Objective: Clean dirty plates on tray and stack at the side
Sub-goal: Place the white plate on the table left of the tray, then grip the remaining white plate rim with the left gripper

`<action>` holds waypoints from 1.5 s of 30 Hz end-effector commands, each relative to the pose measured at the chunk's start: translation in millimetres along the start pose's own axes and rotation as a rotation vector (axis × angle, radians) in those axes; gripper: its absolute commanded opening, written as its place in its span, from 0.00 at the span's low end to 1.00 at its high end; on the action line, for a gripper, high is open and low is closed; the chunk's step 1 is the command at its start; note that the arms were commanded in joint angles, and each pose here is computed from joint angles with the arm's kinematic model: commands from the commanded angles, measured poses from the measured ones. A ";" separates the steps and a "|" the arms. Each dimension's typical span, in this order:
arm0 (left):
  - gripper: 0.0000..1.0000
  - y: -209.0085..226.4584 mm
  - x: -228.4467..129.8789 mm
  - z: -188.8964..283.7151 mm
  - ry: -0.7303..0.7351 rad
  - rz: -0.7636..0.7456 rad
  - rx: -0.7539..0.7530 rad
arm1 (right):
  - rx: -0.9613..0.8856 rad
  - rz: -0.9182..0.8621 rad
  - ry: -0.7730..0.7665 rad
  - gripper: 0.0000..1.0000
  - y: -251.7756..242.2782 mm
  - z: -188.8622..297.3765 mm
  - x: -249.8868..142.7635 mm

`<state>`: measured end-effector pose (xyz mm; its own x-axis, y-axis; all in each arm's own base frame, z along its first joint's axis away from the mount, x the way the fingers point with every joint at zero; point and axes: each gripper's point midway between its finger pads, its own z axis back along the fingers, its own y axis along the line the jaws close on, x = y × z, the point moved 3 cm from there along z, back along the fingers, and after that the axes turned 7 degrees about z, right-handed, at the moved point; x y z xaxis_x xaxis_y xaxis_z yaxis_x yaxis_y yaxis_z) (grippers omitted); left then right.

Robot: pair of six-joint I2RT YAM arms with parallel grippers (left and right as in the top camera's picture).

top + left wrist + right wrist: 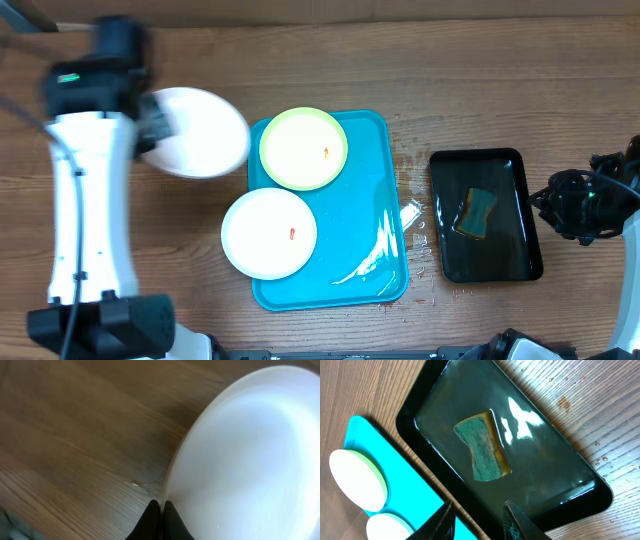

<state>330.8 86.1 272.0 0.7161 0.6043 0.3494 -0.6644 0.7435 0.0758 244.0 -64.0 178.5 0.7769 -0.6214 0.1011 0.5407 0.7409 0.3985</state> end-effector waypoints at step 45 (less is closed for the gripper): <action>0.56 -33.1 -173.0 -125.8 0.374 -0.407 -0.124 | 0.009 0.025 -0.007 0.35 2.1 -0.1 -0.1</action>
<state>262.1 2.5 101.8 0.9456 0.3233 -0.0366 -0.3239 0.9460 -0.0134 244.4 -63.7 178.5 0.7829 -0.6130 0.1063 0.5314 0.7478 0.3980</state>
